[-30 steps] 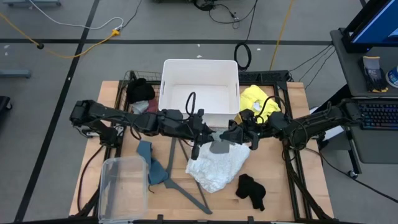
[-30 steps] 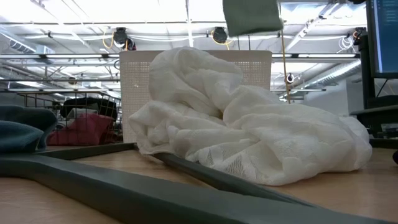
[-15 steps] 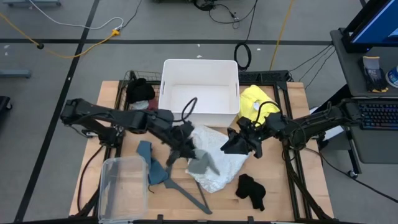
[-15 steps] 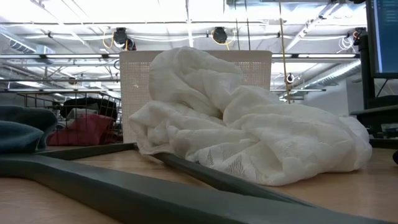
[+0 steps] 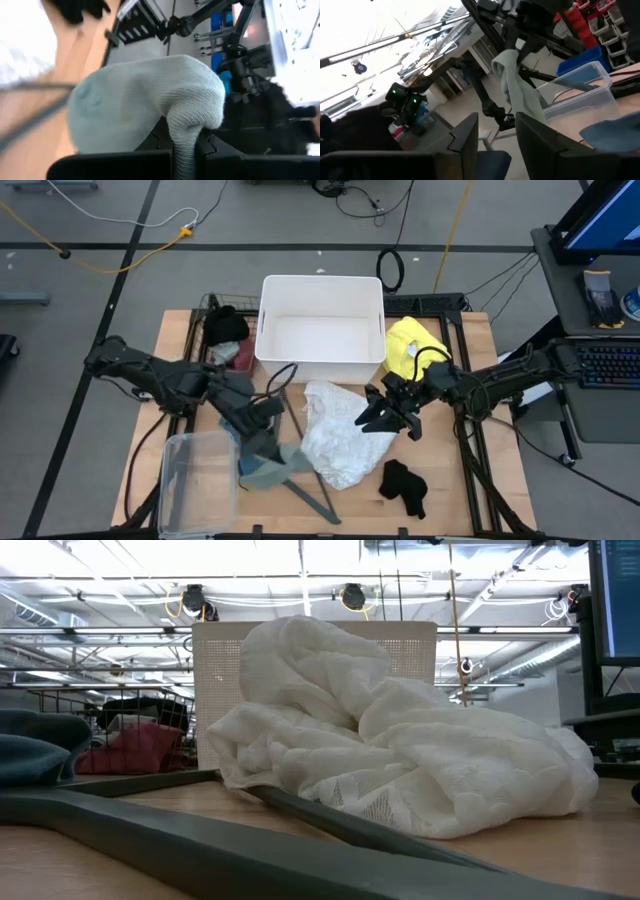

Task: Pick & Place Cloths
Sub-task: Put the gray sock into the transparent bin, then put the dark gray sock into the transparent bin

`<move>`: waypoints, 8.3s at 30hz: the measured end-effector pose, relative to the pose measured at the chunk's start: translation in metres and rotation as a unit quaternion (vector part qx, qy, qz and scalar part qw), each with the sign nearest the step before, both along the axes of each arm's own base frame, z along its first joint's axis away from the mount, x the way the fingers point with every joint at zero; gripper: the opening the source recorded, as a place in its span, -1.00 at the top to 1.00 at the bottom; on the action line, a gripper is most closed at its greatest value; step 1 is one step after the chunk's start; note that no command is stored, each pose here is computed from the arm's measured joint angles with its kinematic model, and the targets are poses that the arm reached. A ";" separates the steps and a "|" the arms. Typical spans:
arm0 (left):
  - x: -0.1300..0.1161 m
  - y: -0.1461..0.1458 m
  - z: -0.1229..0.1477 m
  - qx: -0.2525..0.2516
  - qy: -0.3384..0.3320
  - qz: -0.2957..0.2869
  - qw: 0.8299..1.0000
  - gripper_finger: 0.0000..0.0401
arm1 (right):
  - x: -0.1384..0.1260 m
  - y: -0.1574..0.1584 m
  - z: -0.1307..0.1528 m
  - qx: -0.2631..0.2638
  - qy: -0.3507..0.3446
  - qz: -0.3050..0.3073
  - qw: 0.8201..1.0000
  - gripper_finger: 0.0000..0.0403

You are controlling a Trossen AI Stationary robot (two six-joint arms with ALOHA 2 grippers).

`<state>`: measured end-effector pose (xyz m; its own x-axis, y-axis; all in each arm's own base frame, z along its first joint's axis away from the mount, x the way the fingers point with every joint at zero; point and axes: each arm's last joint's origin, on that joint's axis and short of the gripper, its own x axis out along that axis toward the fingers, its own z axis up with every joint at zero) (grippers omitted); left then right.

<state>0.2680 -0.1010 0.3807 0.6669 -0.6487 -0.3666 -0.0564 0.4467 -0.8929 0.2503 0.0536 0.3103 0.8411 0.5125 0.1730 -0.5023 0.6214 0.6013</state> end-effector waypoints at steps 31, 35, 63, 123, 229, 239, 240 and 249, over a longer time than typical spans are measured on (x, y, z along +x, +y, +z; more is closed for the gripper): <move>-0.136 -0.030 -0.021 0.029 0.481 0.146 0.864 0.97 | 0.000 0.000 -0.001 -0.013 -0.004 -0.004 1.000 0.40; -0.132 -0.033 -0.026 0.051 0.468 0.170 0.866 0.97 | 0.000 0.000 -0.001 -0.014 -0.005 -0.005 1.000 0.41; -0.107 -0.069 -0.068 0.189 0.500 0.158 0.830 0.91 | 0.000 0.000 -0.001 -0.014 -0.005 -0.006 1.000 0.43; -0.075 0.054 -0.009 0.333 0.322 0.239 0.854 -0.02 | 0.000 0.000 -0.001 -0.024 -0.011 -0.006 1.000 0.45; -0.022 0.065 -0.069 0.278 0.427 0.156 0.846 0.99 | 0.000 0.000 -0.001 -0.013 -0.004 -0.006 1.000 0.46; -0.031 0.052 0.029 0.246 0.252 0.176 0.919 1.00 | 0.000 0.000 -0.001 -0.013 -0.004 -0.006 1.000 0.46; -0.033 0.050 0.038 0.244 0.233 0.173 0.925 1.00 | 0.000 0.000 -0.001 -0.013 -0.004 -0.006 1.000 0.46; -0.042 0.019 0.103 0.292 -0.049 0.053 0.954 1.00 | 0.000 0.000 -0.001 -0.014 -0.005 -0.006 1.000 0.46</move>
<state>0.2264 -0.0816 0.4836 0.7677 -0.2800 -0.5764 -0.0581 0.8654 -0.4977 0.2506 0.0534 0.3095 0.8458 0.5070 0.1664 -0.5000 0.6442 0.5788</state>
